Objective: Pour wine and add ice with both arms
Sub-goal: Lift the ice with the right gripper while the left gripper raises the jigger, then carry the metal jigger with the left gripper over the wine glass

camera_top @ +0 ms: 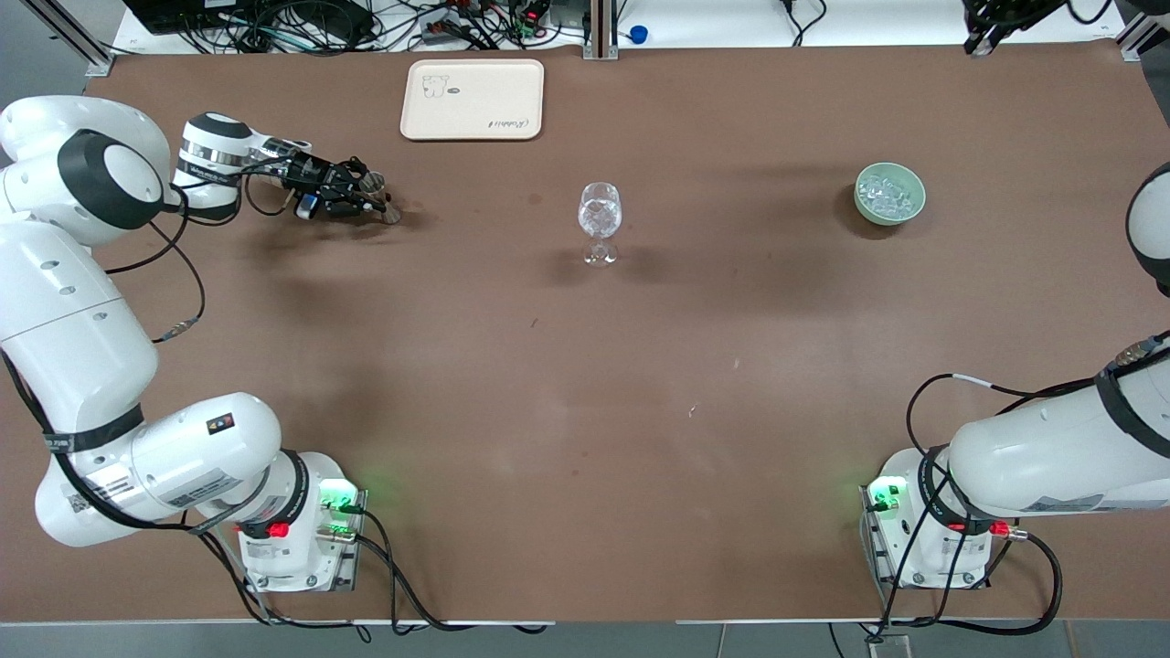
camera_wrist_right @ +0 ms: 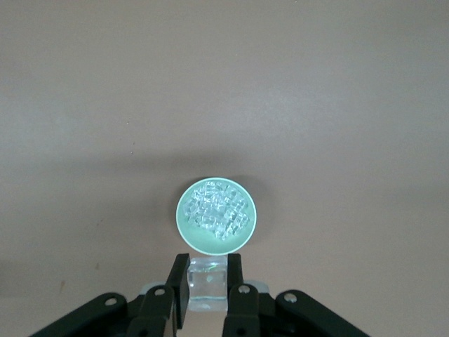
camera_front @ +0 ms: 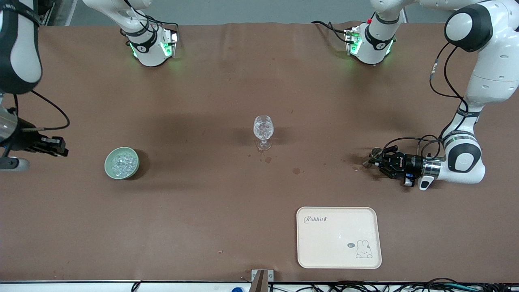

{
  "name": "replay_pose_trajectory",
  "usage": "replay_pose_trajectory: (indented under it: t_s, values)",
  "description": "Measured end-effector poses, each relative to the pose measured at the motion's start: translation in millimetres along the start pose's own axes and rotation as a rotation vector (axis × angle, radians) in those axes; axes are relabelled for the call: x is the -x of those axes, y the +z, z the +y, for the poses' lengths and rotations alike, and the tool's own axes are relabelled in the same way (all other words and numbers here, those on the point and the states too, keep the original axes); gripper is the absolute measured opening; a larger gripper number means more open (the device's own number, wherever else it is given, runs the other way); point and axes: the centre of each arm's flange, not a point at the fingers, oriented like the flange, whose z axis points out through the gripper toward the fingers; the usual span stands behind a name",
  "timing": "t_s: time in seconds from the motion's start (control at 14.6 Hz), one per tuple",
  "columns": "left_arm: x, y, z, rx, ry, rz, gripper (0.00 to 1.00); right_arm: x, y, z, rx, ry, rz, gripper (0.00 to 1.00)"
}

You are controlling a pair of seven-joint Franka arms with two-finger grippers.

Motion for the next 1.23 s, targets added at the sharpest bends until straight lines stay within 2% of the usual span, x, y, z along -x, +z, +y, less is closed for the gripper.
replay_pose_trajectory:
  t_s: [0.48, 0.68, 0.96, 1.23]
  values:
    - [19, 8, 17, -0.005, 0.046, -0.015, 0.22, 36, -47, 5, -0.01, 0.009, -0.033, 0.25]
    - [23, 11, 19, -0.006, 0.053, -0.024, 0.22, 49, -60, 6, -0.013, 0.011, -0.031, 0.25]
    - [35, 20, 27, 0.026, 0.06, -0.103, 0.22, 61, -65, 5, -0.016, 0.01, -0.029, 0.25]
    - [60, 42, 42, 0.002, 0.061, -0.142, 0.22, 60, -65, 1, -0.016, 0.003, -0.03, 0.25]
